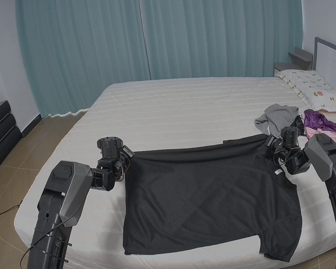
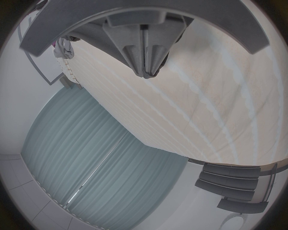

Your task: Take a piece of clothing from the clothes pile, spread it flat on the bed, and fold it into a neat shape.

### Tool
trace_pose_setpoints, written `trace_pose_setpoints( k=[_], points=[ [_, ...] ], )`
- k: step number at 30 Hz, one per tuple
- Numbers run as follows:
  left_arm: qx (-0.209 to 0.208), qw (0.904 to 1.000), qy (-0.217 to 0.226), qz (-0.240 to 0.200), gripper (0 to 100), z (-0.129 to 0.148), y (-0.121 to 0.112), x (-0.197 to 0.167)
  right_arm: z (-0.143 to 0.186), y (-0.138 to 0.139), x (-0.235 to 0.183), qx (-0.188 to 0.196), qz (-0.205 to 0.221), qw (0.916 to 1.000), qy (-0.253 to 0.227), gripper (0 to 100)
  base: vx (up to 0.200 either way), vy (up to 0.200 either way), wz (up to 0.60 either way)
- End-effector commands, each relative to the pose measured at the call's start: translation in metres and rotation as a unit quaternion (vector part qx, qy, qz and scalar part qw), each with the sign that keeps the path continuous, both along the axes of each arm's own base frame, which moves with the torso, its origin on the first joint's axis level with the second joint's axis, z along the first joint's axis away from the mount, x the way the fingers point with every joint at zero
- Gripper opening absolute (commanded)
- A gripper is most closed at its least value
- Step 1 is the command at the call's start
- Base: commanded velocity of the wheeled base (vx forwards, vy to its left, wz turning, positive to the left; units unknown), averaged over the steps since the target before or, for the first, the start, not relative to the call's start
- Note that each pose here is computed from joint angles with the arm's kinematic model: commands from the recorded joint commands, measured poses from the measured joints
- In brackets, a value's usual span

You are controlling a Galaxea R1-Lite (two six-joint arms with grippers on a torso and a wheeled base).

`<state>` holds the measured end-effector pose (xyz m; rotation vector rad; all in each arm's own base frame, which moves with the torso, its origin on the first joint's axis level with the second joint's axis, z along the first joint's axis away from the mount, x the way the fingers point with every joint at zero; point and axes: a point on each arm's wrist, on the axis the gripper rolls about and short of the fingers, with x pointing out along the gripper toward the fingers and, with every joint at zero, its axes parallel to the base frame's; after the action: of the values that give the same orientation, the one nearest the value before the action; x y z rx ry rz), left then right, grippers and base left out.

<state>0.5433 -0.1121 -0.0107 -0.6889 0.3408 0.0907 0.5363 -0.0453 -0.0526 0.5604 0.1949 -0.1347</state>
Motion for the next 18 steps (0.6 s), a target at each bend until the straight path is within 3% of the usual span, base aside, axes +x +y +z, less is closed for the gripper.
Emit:
trace_pose_setpoints(
  k=[1,2,3,9,13,18],
  points=[
    [0.003,0.9999,0.015,0.0,0,-0.017,-0.001,-0.001,-0.021,0.005,-0.003,0.001,0.004,0.9998,0.021,0,0.0,0.0,0.0],
    [0.003,0.9999,0.015,0.0,0,-0.018,-0.001,-0.001,-0.023,0.005,-0.003,0.001,0.005,0.9997,0.023,100,0.0,0.0,0.0],
    [0.004,0.9999,0.016,0.0,100,-0.018,-0.001,-0.001,-0.023,0.005,-0.003,0.001,0.005,0.9997,0.023,100,0.0,0.0,0.0],
    [0.003,0.9999,0.015,0.0,100,-0.017,-0.001,-0.001,-0.018,0.005,-0.004,0.003,0.005,0.9997,0.024,100,0.0,0.0,0.0],
    [0.003,0.9999,0.007,0.009,100,-0.01,0.003,0.0,0.019,0.002,-0.017,0.01,0.009,0.9998,0.017,100,0.0,0.0,0.0],
    [-0.008,0.9994,0.005,0.032,100,0.029,0.017,-0.006,0.053,-0.002,-0.047,0.035,0.023,0.9988,0.025,100,0.0,0.0,0.0]
  ],
)
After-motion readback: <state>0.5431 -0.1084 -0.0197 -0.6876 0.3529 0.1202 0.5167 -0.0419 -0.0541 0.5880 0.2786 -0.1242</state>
